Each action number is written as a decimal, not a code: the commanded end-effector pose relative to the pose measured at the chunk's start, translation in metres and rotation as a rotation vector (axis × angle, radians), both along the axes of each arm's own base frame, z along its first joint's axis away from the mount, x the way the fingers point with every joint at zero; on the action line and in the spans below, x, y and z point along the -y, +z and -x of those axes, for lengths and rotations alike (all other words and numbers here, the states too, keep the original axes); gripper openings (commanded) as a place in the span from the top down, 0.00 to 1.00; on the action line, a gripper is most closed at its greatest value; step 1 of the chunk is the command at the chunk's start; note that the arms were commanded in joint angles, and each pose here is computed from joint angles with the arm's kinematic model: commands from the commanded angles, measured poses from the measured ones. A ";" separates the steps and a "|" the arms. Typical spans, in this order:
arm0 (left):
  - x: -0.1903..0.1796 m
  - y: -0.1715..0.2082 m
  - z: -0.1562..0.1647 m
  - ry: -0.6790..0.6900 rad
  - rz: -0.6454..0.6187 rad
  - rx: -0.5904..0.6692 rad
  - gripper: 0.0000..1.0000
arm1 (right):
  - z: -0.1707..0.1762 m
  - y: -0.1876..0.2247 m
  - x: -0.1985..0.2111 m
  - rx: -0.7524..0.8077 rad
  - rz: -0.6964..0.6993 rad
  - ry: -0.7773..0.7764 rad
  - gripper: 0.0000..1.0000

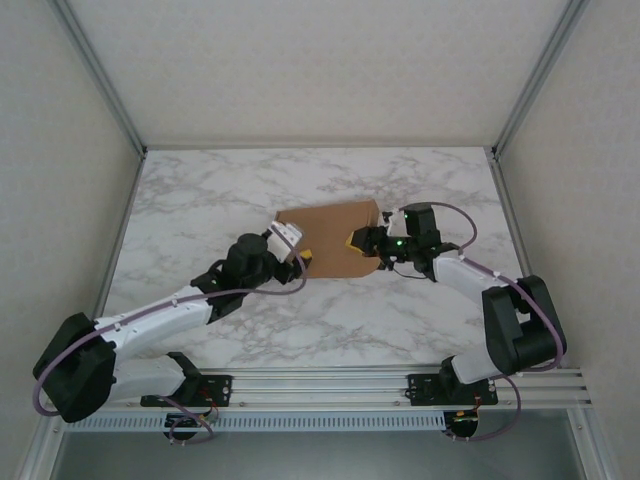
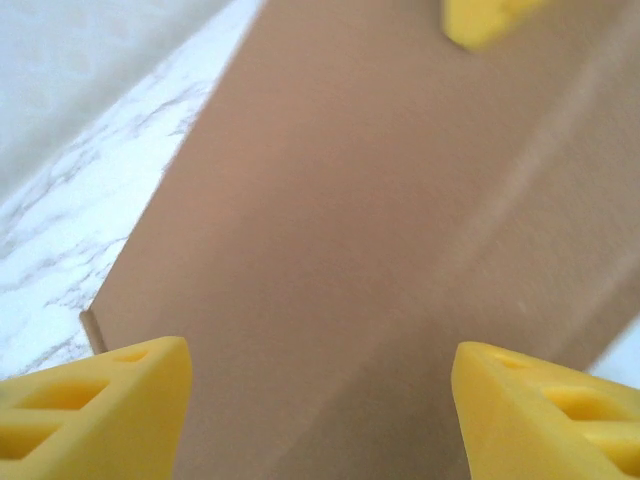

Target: Fold the paper box

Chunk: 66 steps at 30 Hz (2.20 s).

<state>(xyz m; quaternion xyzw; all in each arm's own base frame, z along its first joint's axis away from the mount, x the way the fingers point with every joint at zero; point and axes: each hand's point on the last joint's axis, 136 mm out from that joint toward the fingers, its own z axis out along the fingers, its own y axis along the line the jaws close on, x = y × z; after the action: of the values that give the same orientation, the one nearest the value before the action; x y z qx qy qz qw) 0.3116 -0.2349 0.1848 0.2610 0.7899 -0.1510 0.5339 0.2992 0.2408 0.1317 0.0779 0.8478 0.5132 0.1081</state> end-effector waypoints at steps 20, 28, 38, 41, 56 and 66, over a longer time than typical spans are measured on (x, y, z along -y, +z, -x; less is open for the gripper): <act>-0.125 -0.117 -0.099 0.671 0.416 -0.517 0.48 | 0.019 -0.064 0.001 0.004 0.117 0.020 0.49; -0.135 -0.135 -0.102 0.708 0.330 -0.528 0.55 | 0.013 -0.063 0.005 -0.001 0.143 0.010 0.42; -0.142 -0.139 -0.103 0.725 0.254 -0.505 0.57 | -0.009 -0.050 0.016 0.006 0.134 -0.035 0.27; -0.144 -0.140 -0.103 0.728 0.244 -0.500 0.57 | -0.016 -0.047 0.019 0.011 0.129 -0.048 0.25; -0.122 -0.085 -0.115 0.598 0.334 -0.421 0.49 | -0.015 -0.056 0.017 -0.015 0.083 -0.031 0.47; -0.097 -0.124 -0.118 0.492 0.311 -0.561 0.51 | -0.012 -0.060 0.017 -0.027 0.083 -0.025 0.47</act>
<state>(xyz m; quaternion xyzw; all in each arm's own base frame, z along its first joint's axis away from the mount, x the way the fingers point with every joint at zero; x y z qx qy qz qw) 0.4326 -0.1290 0.0732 -0.0897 0.9022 -0.1880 0.3777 0.3140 0.2273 0.0835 0.0868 0.8629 0.4846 0.1140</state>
